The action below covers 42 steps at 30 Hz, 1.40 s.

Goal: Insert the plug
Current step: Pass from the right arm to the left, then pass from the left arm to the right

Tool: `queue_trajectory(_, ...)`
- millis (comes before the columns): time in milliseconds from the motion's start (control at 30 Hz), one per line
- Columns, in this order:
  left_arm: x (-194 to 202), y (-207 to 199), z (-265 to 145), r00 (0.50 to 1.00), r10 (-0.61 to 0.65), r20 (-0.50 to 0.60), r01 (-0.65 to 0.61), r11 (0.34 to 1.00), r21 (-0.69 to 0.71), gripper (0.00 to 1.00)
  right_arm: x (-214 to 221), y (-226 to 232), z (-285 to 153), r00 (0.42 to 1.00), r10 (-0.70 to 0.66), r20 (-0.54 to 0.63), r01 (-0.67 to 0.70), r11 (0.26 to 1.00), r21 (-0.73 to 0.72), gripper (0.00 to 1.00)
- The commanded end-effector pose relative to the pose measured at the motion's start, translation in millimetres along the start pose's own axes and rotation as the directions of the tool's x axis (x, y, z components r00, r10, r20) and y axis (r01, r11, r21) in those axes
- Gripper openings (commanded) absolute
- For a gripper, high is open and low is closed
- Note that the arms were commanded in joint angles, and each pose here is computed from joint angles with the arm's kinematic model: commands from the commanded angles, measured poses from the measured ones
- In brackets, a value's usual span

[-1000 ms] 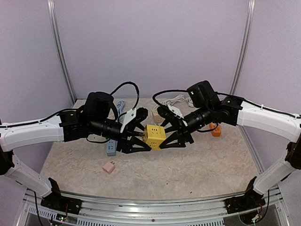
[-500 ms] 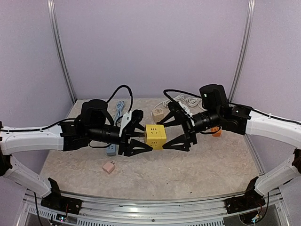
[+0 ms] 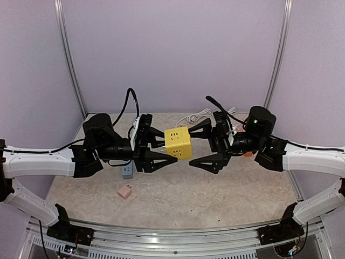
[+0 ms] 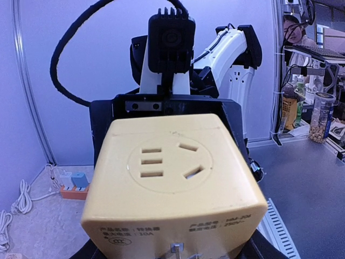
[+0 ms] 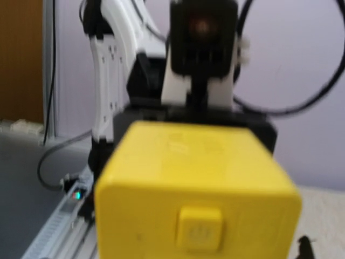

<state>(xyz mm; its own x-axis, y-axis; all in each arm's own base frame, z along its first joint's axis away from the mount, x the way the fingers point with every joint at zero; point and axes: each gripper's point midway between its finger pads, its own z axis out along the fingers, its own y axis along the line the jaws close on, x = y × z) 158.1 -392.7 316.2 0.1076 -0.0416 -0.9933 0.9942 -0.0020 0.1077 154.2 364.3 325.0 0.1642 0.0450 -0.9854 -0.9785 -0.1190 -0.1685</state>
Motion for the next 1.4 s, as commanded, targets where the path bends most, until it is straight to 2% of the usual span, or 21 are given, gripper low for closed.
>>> queue_trajectory(0,-11.8,-7.2,4.6,0.998,0.015,0.063,-0.017,0.999,0.036,0.0,-30.8,2.3,-5.8,0.99,-0.033,0.135,0.035,0.999,-0.016,0.94)
queue_trajectory(667,-8.2,-1.5,7.2,0.998,0.009,0.055,-0.01,1.0,0.006,0.0,-16.6,-10.0,5.5,0.988,0.055,0.141,-0.052,0.998,-0.027,0.79)
queue_trajectory(1367,-3.7,0.2,9.3,0.999,0.003,0.04,-0.003,1.0,0.004,0.0,-17.3,-7.3,16.8,0.985,0.071,0.156,-0.059,0.995,-0.076,0.73)
